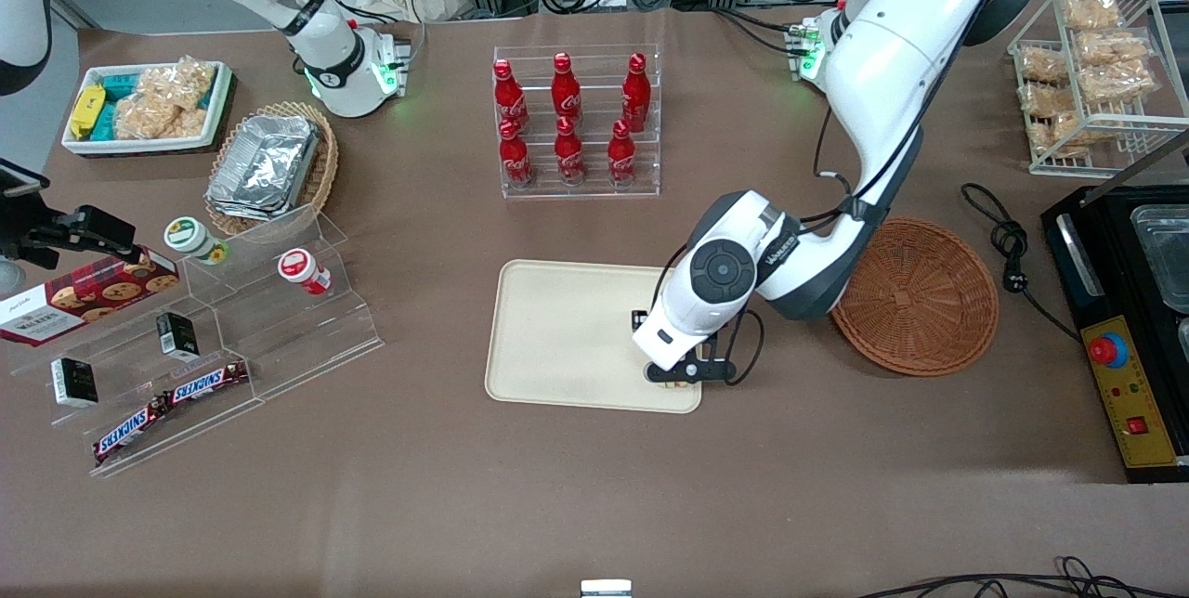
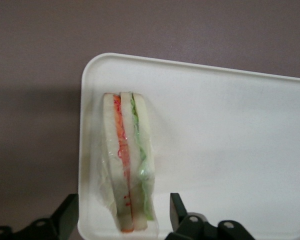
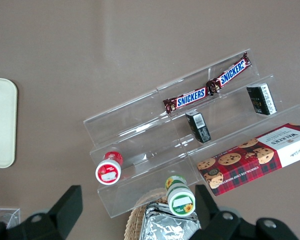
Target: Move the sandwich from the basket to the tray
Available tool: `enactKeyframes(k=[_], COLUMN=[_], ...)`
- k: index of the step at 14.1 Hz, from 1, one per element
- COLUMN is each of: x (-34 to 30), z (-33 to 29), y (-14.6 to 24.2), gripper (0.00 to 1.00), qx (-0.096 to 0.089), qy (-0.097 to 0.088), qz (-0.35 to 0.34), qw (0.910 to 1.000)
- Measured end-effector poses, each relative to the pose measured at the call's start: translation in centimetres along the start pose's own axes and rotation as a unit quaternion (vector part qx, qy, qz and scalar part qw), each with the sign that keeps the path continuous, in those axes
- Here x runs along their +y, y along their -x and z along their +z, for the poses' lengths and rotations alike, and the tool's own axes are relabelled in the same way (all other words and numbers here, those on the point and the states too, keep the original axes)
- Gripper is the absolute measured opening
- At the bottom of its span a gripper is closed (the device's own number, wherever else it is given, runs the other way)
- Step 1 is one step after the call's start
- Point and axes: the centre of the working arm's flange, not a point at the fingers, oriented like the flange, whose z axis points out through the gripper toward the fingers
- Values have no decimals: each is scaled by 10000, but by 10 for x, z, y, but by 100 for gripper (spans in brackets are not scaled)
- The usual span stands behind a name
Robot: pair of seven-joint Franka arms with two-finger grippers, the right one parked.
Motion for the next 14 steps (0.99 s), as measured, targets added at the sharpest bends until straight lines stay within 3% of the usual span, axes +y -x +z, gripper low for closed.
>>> enactKeyframes(k=[1,3,6,11,13,14], x=[-7,-30,-75,-128,-147,-162], z=[-17,-62,-118,-157,-173,-184], y=[-2,-9,-14,22,31,32], gripper=[99,100,100,100,100,100], qx=[42,153,354,498,532,500], qy=[-101,-310,-440,-781,-805,-701], qz=[-42,-208,-476,-619,-613,-542], qw=[9999,9992,9973,9938,9934,9948])
